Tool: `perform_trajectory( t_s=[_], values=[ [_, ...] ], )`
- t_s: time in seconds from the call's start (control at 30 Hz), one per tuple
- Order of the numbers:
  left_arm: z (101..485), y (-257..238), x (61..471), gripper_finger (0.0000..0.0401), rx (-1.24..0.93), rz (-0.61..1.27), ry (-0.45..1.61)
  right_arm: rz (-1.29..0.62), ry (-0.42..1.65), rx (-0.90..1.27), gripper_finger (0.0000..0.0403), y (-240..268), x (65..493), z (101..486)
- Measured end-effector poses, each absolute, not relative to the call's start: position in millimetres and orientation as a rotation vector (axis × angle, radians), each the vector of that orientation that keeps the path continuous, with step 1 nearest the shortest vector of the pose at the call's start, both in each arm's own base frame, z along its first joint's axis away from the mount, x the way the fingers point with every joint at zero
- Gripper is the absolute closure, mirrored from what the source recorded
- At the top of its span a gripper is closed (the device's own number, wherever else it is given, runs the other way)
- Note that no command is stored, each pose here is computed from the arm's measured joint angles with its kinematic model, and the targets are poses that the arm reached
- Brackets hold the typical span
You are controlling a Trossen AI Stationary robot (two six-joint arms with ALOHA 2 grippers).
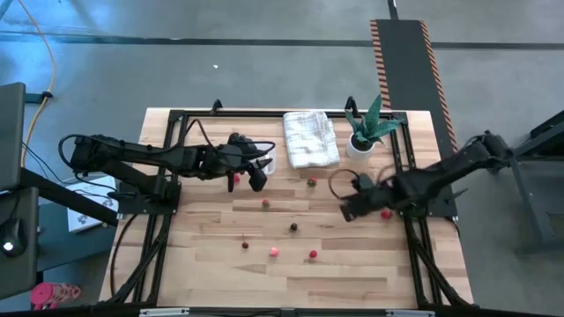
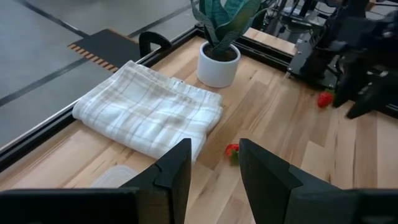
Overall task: Pick and placing Produce into tupperware
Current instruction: Put the red strawberry into the transparent bin
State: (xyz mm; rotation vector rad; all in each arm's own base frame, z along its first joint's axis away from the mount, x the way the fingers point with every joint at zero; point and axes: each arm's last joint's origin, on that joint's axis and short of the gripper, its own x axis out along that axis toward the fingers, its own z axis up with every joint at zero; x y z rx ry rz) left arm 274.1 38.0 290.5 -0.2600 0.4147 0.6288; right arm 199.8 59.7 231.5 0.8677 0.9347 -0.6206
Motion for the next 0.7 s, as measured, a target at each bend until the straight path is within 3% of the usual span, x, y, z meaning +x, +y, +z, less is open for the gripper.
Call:
perform_trajectory(
  t_s=[0.3,0.7],
  values=[
    [289.1,37.3,273.7,0.0277,-0.264,0.606,0.435,-0.449,0.841,0.934,0.0251,17.0,269.0,204.2],
    [286.0,36.5,272.3,0.0277,-0.244,0.581,0.482,-0.428,0.806,1.148,0.025,-5.9,311.2,156.2]
  ],
)
